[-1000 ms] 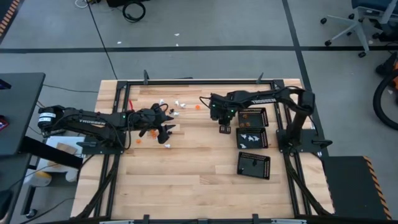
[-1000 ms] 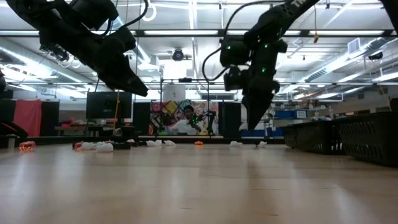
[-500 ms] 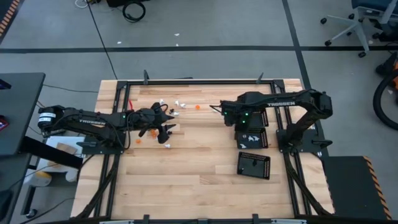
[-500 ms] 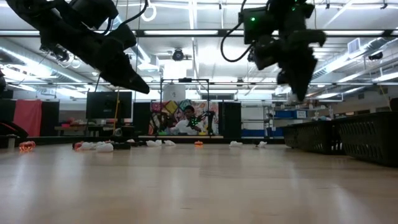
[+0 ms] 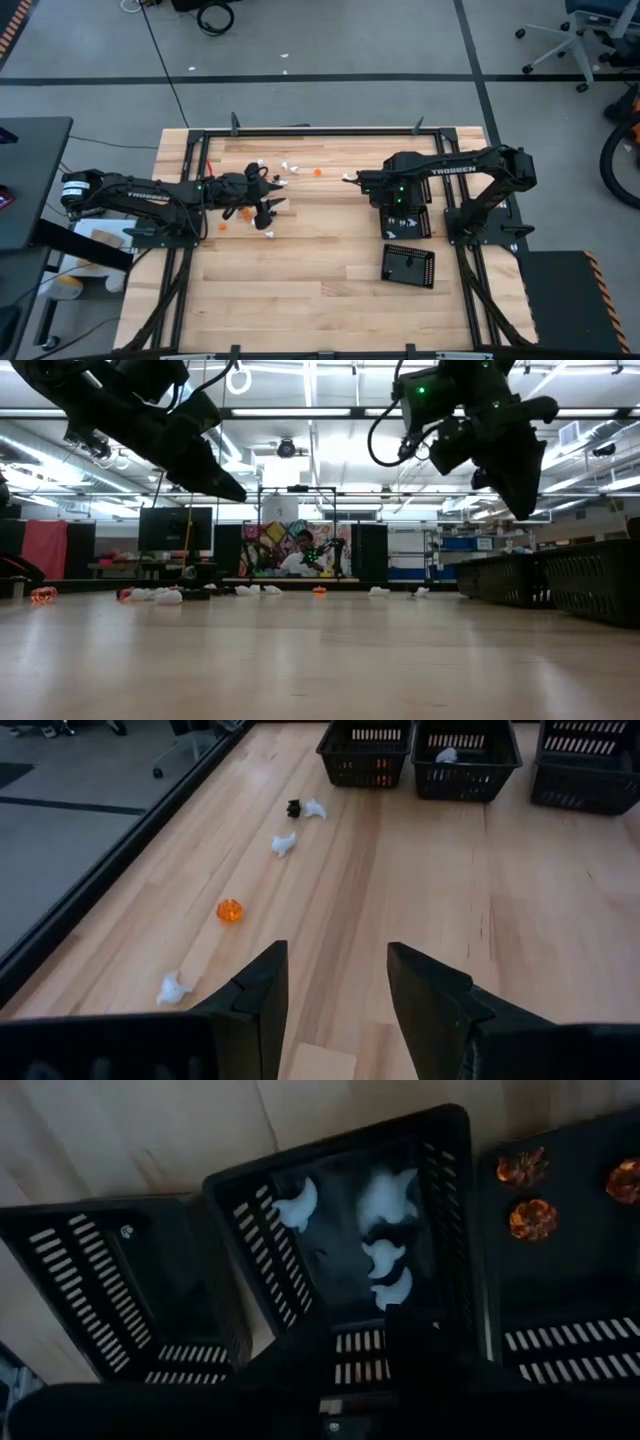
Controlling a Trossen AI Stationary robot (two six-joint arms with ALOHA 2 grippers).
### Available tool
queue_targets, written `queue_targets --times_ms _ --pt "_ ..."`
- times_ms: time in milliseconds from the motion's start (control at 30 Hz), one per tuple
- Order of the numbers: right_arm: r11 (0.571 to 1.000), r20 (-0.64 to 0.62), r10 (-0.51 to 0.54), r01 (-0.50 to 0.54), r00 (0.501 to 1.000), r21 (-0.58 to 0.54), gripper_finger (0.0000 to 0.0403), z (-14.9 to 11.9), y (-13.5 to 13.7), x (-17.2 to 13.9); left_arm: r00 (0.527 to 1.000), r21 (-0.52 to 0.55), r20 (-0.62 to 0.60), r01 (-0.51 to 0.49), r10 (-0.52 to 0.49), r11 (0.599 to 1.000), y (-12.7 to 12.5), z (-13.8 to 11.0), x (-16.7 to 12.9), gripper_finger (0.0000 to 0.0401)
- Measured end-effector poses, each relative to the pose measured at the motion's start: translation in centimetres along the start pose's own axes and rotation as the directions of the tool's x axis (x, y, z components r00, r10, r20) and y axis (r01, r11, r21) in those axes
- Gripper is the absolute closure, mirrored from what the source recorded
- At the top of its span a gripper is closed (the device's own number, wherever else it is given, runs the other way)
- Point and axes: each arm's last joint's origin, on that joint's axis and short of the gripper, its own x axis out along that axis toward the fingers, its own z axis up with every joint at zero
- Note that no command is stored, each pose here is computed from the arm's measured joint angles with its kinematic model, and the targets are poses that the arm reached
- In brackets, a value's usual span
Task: Sort Halloween decoration
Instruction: Put the black skeleton toy into the bottom black bin
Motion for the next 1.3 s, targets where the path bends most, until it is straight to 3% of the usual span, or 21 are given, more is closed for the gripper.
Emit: queue_targets --times_ms 200,400,533,900,1100,1300 --pt "1.0 0.025 -0.002 0.002 1.0 -0.002 0.0289 0.3 -0.2 0.0 1.0 -0.003 0.016 0.0 0.0 1.0 0.0 0.2 0.0 0.0244" --pt "0.992 0.236 -0.126 0.128 0.964 0.005 0.0291 2.3 -1.2 -0.4 1.0 -0.008 0.03 0.0 0.0 1.0 0.0 0.3 0.0 0.0244" --pt "0.991 0.376 -0.136 0.133 0.917 0.033 0.0291 4.3 -2.4 -0.6 1.0 -0.01 0.03 0.001 0.0 1.0 0.0 0.3 0.0 0.0244" --pt "0.984 0.375 -0.179 0.173 0.91 0.05 0.0275 8.6 -8.4 3.1 1.0 -0.009 0.028 0.001 0.0 1.0 0.0 0.3 0.0 0.0244" --pt "0.973 0.38 -0.231 0.224 0.896 0.062 0.0243 9.2 -11.6 3.7 1.0 -0.007 0.028 -0.001 0.001 1.0 0.0 0.3 0.0 0.0244" --pt "0.976 0.389 -0.217 0.208 0.895 0.063 0.023 9.3 -13.2 3.8 1.0 -0.004 0.027 -0.011 0.011 1.0 0.2 0.3 0.0 0.0244"
